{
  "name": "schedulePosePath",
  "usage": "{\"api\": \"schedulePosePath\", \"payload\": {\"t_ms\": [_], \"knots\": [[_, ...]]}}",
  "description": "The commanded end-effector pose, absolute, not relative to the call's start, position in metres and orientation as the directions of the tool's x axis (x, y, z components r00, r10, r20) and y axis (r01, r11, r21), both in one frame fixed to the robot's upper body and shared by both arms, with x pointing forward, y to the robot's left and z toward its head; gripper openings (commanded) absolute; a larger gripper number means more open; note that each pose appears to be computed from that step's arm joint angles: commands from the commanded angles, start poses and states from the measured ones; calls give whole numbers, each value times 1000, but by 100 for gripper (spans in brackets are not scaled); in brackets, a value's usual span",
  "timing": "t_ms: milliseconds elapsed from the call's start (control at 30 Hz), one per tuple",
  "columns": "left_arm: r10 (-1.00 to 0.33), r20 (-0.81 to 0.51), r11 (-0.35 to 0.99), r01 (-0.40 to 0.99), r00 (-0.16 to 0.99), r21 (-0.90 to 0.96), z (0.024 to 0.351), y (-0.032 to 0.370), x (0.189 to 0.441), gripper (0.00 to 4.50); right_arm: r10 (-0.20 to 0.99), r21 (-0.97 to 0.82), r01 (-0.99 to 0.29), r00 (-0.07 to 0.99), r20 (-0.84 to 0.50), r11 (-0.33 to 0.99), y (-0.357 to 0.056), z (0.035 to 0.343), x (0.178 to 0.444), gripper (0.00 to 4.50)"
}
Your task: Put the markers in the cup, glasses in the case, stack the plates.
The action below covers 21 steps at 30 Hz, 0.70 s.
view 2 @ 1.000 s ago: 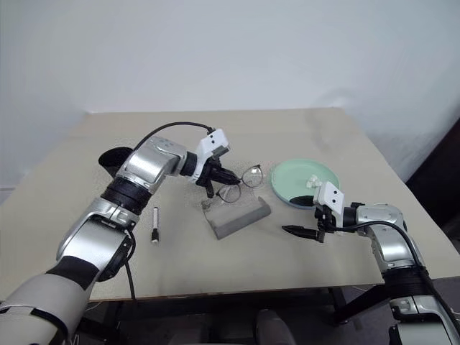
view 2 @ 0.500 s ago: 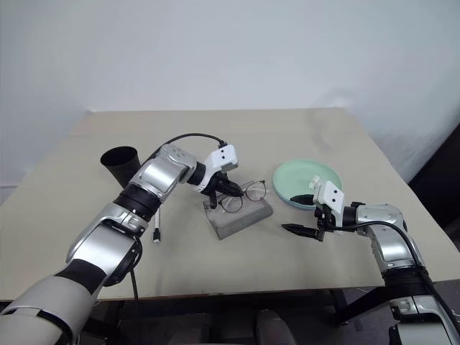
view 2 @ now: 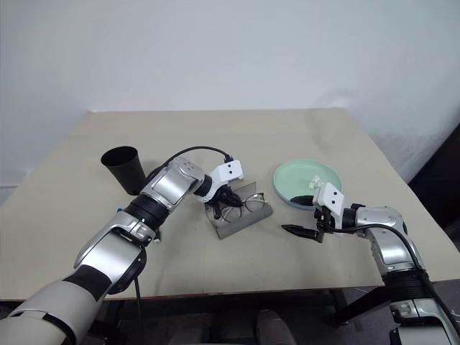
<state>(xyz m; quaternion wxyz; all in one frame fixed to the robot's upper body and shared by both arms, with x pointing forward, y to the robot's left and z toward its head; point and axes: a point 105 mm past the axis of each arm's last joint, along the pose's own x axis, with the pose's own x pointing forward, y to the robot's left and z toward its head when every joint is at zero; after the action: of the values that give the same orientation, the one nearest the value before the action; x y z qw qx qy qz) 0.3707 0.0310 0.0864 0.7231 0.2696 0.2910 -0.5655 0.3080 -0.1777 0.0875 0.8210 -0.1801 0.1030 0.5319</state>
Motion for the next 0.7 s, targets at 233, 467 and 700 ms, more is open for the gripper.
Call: {"api": "schedulePosePath", "payload": {"t_ms": [233,467,700], "knots": [[-699,-711,149,988,73,-44,83,23,349,3,846,-234,-902,424,-323,363,-176,103,312,429],[-724,-689,137,981,5,-136,82,18,336,3,846,-236,-902,424,-323,362,-175,103,314,429],[-719,-692,70,985,-61,-160,75,19,320,3,847,-235,-902,423,-321,362,-174,103,314,429]]}}
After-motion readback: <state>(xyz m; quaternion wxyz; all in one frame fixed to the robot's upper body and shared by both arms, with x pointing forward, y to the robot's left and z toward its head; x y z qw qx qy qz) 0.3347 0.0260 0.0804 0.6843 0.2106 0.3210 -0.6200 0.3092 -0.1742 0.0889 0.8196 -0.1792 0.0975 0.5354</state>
